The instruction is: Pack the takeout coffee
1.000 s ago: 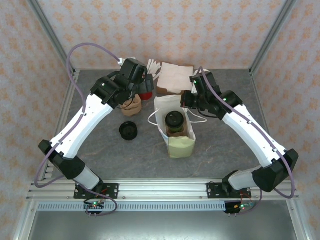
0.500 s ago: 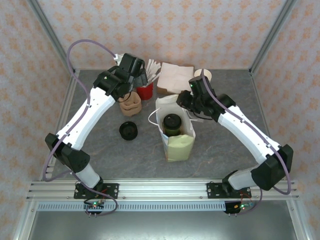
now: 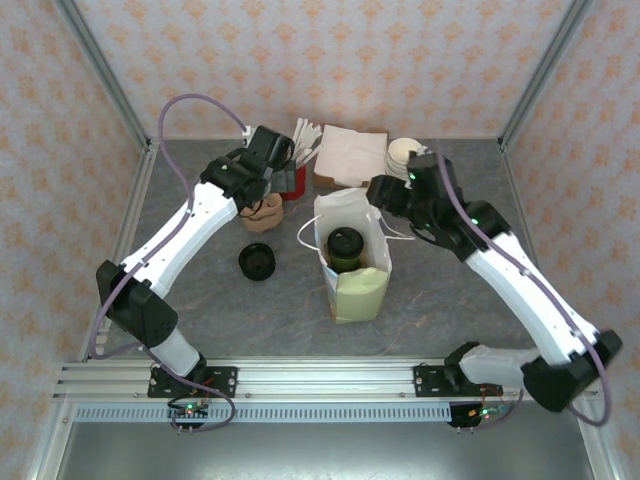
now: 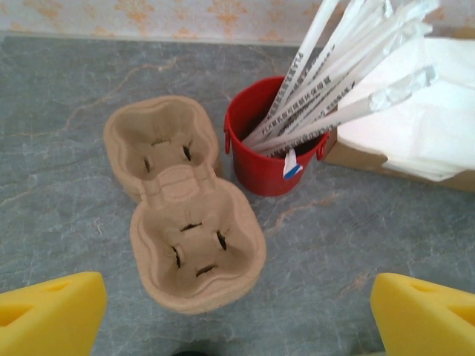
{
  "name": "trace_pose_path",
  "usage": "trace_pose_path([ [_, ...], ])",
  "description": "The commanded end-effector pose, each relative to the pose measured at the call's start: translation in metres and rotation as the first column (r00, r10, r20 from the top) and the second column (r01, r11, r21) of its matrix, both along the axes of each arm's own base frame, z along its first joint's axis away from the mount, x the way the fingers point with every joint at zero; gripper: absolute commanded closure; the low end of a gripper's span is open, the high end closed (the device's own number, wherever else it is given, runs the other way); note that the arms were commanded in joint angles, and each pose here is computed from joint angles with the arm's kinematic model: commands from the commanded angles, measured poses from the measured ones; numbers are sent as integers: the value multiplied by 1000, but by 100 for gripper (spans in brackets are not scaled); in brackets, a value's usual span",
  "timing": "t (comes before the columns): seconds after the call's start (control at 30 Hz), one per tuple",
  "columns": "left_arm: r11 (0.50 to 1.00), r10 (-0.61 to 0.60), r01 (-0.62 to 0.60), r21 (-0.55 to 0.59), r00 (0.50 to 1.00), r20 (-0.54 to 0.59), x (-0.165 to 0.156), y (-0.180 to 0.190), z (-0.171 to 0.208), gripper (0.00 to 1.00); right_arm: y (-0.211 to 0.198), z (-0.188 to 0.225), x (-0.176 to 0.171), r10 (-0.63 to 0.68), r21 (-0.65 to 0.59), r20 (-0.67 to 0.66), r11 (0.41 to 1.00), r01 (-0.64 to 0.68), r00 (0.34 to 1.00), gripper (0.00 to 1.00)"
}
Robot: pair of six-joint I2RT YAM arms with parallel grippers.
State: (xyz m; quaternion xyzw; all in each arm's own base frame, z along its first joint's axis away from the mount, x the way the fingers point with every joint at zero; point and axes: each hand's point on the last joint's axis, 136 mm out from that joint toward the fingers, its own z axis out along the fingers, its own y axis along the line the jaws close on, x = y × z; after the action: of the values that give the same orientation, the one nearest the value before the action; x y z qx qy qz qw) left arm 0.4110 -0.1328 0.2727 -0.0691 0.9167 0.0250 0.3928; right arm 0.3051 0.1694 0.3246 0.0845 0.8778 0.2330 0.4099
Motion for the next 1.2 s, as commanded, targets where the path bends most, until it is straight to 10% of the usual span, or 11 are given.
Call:
trace_pose_path([
  [0.0, 998, -31, 33, -59, 998, 46, 4, 2, 16, 9, -24, -6, -26, -33, -31, -8, 999, 33, 999, 33],
  [0.47, 988, -65, 66, -137, 998, 11, 50, -21, -14, 17, -25, -70, -85, 81, 75, -143, 995, -70, 986, 33],
  [1.17, 982, -122, 121, -143, 993, 4, 87, -45, -26, 27, 5, -108, -77, 141, 203, -189, 974, -102, 972, 34],
])
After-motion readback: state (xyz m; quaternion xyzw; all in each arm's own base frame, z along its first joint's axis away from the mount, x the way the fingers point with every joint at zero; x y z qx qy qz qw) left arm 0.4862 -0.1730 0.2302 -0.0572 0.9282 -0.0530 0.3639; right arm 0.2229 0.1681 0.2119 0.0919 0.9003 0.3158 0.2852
